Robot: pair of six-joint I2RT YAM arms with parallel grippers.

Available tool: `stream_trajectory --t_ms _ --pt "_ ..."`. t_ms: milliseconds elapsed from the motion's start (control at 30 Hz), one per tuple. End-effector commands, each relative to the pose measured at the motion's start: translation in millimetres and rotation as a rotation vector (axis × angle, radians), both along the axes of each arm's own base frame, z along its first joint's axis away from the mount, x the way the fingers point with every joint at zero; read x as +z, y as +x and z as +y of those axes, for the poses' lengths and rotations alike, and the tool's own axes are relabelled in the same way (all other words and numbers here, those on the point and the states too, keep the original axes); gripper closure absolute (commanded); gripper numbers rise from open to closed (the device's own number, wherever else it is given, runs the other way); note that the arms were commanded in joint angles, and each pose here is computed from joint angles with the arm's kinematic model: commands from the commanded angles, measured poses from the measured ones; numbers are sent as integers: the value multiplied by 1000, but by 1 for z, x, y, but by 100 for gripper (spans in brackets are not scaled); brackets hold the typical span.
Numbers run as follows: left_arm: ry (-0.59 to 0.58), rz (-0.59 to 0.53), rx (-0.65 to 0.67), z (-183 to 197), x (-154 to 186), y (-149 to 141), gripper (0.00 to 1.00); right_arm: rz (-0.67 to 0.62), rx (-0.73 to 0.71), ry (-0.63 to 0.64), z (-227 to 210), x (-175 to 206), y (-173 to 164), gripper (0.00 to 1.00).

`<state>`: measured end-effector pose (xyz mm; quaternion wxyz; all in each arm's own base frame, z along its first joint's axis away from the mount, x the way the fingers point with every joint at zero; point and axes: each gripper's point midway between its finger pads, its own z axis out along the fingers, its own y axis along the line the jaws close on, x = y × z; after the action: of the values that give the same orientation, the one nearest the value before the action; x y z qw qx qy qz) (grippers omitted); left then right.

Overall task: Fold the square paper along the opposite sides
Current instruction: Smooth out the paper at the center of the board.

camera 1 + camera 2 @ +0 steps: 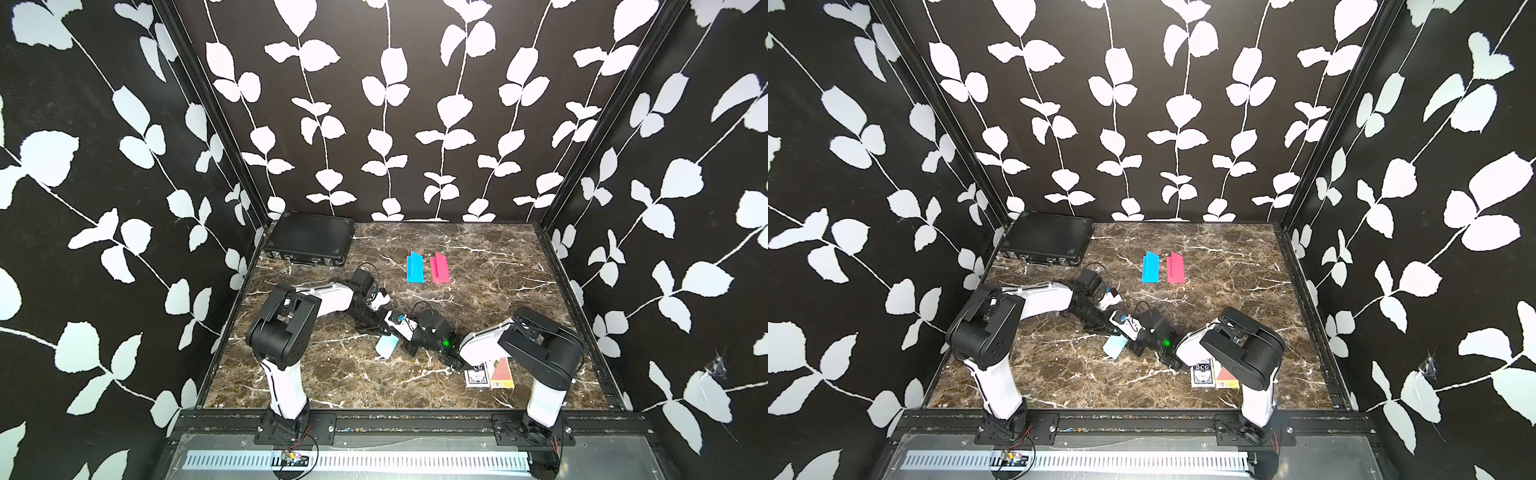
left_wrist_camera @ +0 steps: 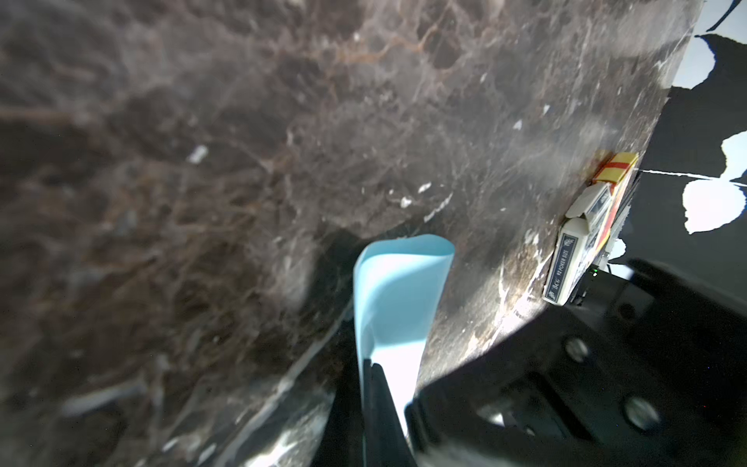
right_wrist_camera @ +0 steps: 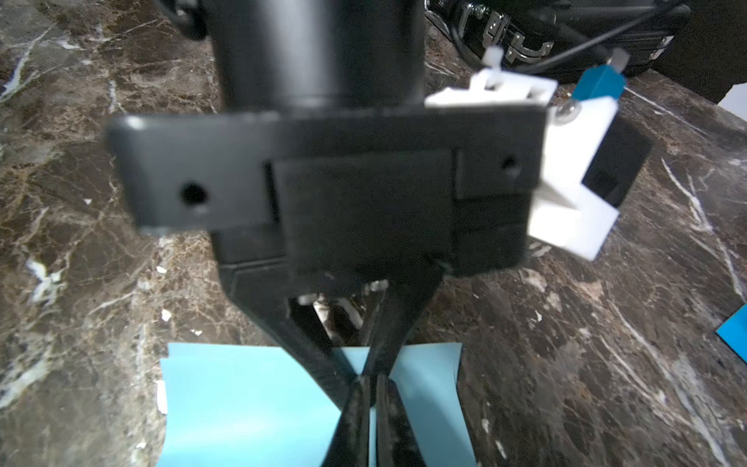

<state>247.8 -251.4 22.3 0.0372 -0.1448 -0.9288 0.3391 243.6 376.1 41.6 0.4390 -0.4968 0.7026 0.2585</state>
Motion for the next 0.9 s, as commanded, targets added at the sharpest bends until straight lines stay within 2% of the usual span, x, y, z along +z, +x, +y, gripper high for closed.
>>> stream_trajectory --t_ms 0,733,867 --pt "23 8 -11 4 -3 -3 100 26 -5 18 1 -4 1 92" --pt "27 -8 5 5 -1 1 100 105 -47 -117 -38 -53 -20 95" --pt "23 -26 48 10 -2 10 100 87 -24 -68 -32 -31 -21 95"
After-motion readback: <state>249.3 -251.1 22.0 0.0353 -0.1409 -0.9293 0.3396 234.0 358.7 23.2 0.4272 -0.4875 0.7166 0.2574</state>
